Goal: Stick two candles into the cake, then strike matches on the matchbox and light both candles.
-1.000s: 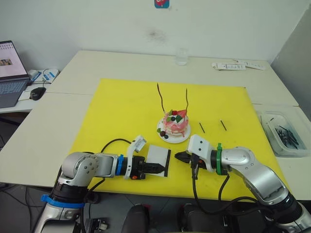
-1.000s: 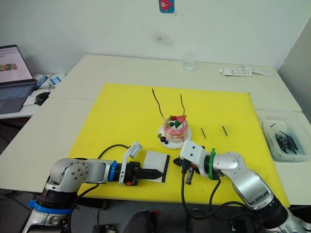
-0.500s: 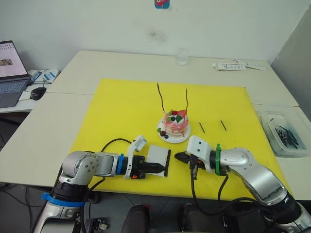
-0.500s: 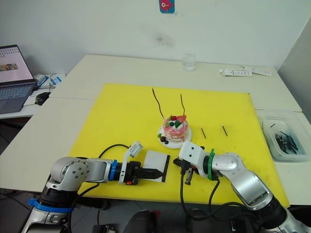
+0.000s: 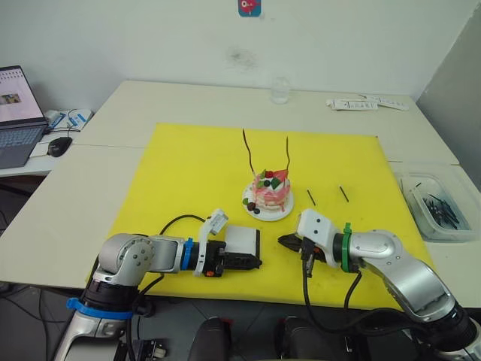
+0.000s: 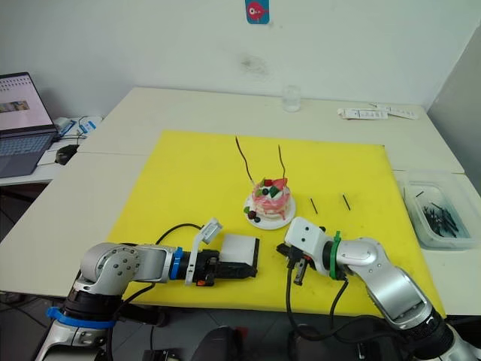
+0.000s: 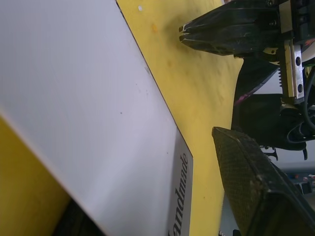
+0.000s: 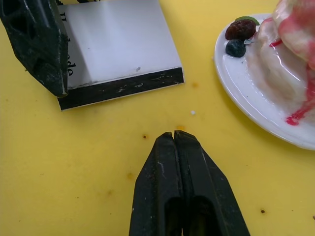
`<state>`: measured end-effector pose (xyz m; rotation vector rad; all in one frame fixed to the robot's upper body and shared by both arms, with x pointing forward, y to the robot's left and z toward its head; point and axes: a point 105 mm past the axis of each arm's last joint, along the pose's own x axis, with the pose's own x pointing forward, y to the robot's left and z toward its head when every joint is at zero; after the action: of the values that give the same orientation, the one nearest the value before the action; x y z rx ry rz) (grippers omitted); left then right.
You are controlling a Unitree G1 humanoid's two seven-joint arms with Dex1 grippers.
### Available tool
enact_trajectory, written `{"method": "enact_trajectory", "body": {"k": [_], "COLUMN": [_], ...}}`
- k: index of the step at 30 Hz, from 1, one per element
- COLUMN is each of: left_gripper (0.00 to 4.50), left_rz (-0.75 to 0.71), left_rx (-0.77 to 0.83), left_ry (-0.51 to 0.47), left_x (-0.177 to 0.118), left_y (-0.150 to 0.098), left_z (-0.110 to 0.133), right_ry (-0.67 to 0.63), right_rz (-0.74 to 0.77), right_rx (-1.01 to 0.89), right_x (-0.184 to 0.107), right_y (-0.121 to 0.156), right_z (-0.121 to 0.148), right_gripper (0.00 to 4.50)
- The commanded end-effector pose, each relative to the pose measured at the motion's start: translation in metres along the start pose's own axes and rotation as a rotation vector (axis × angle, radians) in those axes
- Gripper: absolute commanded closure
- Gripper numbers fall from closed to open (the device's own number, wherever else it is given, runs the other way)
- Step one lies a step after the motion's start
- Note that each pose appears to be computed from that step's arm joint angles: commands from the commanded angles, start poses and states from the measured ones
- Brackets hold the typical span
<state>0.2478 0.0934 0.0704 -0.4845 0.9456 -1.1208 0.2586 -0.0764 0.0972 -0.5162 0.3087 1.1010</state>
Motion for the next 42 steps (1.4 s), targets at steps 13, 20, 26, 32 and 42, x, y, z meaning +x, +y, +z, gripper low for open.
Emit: {"method": "enact_trajectory", "body": {"k": [13, 20, 26, 32, 42], "left_gripper": [1.85, 1.85, 1.85, 1.85, 3.09], "left_rz": [0.088, 0.089, 0.080, 0.062, 0.058], "left_rx": [-0.176, -0.212, -0.227, -0.225, -0.243], "left_ry": [0.002, -0.011, -0.029, -0.039, -0.050], "left_x": [-0.014, -0.018, -0.019, -0.022, -0.026], "left_y": [0.025, 0.028, 0.030, 0.028, 0.029], "left_z": [-0.011, -0.011, -0.008, -0.004, -0.005], "right_ry": [-0.040, -0.041, -0.042, -0.041, -0.049], "right_rz": [0.078, 0.096, 0.106, 0.106, 0.108], "right_rx": [-0.068, -0.077, -0.078, -0.079, -0.082], "right_x": [0.005, 0.007, 0.008, 0.009, 0.009], "right_y": [0.014, 0.016, 0.017, 0.016, 0.018], "right_z": [0.014, 0.016, 0.015, 0.015, 0.018], "right_gripper": [4.50, 4.50, 4.50, 4.50, 4.50]}}
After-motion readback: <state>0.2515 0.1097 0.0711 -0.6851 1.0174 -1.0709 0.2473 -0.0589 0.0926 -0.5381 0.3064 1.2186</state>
